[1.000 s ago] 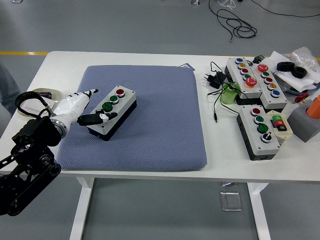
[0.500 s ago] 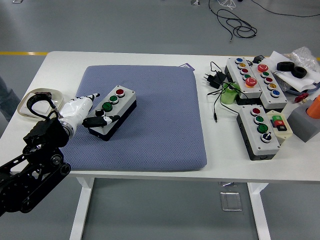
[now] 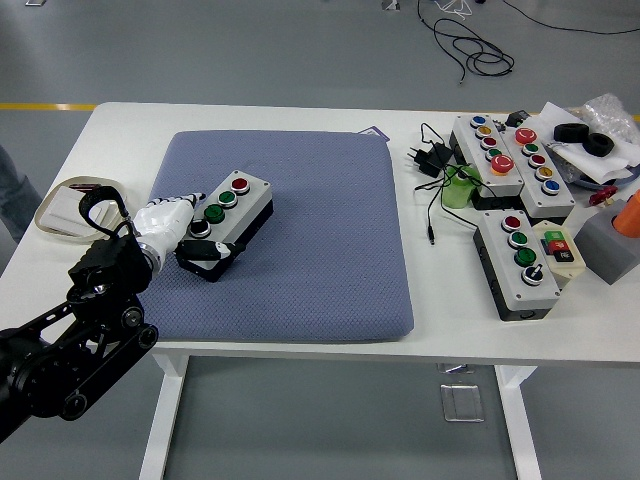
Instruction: Pick up the button,place it on the desk,press the button,press the button
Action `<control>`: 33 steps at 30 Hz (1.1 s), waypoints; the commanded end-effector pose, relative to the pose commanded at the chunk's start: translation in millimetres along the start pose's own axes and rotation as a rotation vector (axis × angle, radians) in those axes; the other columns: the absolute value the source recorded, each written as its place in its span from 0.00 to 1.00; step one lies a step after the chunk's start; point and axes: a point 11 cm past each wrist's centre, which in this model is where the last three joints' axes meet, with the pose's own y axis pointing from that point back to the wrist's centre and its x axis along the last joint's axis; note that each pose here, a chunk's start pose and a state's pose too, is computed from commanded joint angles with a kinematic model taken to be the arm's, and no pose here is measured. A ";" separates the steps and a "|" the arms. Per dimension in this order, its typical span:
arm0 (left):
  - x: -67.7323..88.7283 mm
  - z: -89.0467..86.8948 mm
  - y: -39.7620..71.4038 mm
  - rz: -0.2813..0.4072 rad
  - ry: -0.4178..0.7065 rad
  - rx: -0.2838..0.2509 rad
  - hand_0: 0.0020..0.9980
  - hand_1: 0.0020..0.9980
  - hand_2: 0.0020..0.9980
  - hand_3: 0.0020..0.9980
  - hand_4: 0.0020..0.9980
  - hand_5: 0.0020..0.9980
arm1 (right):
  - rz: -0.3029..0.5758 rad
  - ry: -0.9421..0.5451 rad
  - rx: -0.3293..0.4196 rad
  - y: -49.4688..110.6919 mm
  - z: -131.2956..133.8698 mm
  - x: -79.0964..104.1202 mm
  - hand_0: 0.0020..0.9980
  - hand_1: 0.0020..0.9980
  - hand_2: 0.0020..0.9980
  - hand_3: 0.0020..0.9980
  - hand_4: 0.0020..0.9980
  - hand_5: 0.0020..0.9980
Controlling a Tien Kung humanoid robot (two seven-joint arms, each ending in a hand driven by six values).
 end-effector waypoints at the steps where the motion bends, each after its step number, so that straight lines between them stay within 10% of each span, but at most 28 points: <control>1: 0.3 -0.1 0.0 0.001 -0.004 0.002 0.95 1.00 1.00 1.00 1.00 0.59 | 0.000 0.000 0.000 0.0 -0.1 0.0 0.63 0.55 0.62 0.57 0.31 0.24; 2: 1.0 -0.4 -0.1 0.008 -0.010 0.008 0.73 0.89 0.99 1.00 0.93 0.37 | 0.000 -0.001 0.000 0.0 -0.2 0.0 0.63 0.55 0.62 0.57 0.31 0.24; 7: 4.0 -1.9 -1.1 0.034 -0.034 0.028 0.73 0.89 0.99 1.00 0.93 0.37 | 0.000 0.001 0.002 0.1 -0.7 0.1 0.63 0.55 0.62 0.57 0.31 0.24; 8: 4.8 -2.1 -1.7 0.037 -0.051 0.029 0.49 0.66 0.74 0.92 0.71 0.16 | 0.000 0.000 0.003 0.2 -1.2 0.1 0.63 0.55 0.62 0.57 0.31 0.24; 13: 6.3 -4.9 -3.1 0.040 -0.094 0.037 0.49 0.66 0.74 0.92 0.71 0.16 | 0.000 -0.004 0.006 0.5 -2.6 0.3 0.63 0.55 0.62 0.57 0.31 0.24; 14: 6.6 -5.3 -3.2 0.040 -0.101 0.037 0.42 0.46 0.46 0.69 0.49 0.00 | 0.000 -0.005 0.006 0.6 -3.0 0.3 0.63 0.55 0.62 0.57 0.31 0.24; 19: 7.0 -7.2 -4.3 0.037 -0.132 0.037 0.42 0.46 0.46 0.69 0.49 0.00 | -0.001 -0.006 0.009 1.0 -4.6 0.4 0.63 0.55 0.62 0.57 0.31 0.24; 20: 7.1 -7.7 -4.6 0.037 -0.138 0.037 0.38 0.37 0.32 0.42 0.47 0.00 | -0.001 -0.006 0.010 1.0 -5.0 0.4 0.63 0.55 0.62 0.57 0.31 0.24; 33: 25.9 -2.2 -4.0 0.099 -0.161 -0.081 0.38 0.28 0.20 0.26 0.41 0.00 | -0.001 -0.006 0.015 1.7 -7.9 0.8 0.63 0.55 0.62 0.57 0.31 0.24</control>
